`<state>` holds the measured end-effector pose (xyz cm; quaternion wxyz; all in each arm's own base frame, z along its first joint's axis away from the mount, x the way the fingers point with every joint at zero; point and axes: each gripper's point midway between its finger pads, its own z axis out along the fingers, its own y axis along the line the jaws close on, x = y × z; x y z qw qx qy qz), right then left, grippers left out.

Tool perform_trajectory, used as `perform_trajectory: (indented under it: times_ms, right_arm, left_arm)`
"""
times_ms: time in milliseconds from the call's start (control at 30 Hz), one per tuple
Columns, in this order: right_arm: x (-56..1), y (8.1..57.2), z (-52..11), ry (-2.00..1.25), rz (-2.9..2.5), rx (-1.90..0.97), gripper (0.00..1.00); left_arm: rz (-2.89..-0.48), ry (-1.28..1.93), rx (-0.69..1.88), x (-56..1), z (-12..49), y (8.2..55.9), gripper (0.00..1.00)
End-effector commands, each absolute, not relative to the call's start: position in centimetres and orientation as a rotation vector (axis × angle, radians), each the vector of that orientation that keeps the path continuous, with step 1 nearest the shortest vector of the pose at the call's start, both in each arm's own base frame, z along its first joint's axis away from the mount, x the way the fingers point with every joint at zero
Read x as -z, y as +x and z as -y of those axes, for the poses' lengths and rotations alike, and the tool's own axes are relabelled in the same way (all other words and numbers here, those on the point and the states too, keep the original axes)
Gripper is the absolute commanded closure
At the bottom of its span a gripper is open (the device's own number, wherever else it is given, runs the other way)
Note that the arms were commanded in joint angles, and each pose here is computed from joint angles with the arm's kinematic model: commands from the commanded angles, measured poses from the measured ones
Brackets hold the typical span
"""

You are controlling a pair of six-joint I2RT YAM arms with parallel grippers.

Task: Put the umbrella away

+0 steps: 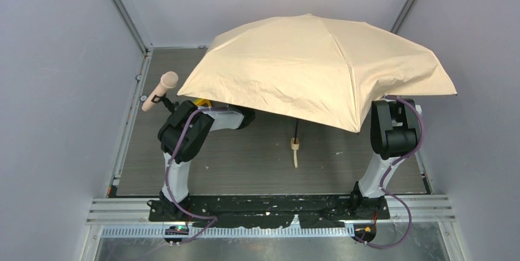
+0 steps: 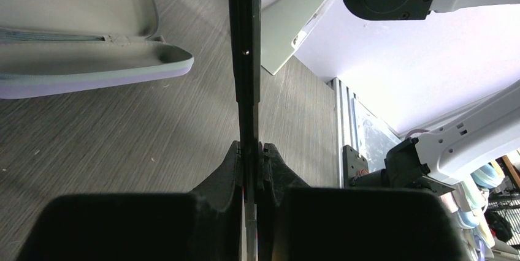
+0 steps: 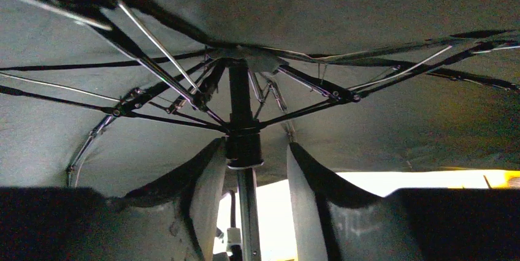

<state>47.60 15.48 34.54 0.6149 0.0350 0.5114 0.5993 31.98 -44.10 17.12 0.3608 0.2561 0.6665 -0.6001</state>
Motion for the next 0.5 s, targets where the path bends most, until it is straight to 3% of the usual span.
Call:
perform_trajectory:
  times_ms: [0, 100, 167, 367, 467]
  right_arm:
    - [-36.1, 48.2, -15.7, 0.05, -1.154, -1.358, 0.58]
    - [-36.2, 48.5, -15.7, 0.052, -1.155, -1.356, 0.64]
    - [-36.5, 48.6, -15.9, 0.045, -1.162, -1.346, 0.74]
    - [-35.2, 49.4, -16.5, 0.041, -1.26, -1.237, 0.93]
    - [-34.6, 49.5, -16.7, 0.048, -1.291, -1.228, 0.94]
  left_arm:
    - [-1.626, 0.822, 1.604, -18.2, 44.6, 29.6, 1.0]
    - [-1.632, 0.827, 1.599, -17.8, 44.6, 29.4, 1.0]
    - [-1.638, 0.83, 1.596, -17.6, 44.7, 29.3, 1.0]
    - [-1.643, 0.844, 1.587, -17.3, 44.8, 29.1, 1.0]
    - [-1.647, 0.849, 1.575, -17.3, 44.6, 29.0, 1.0]
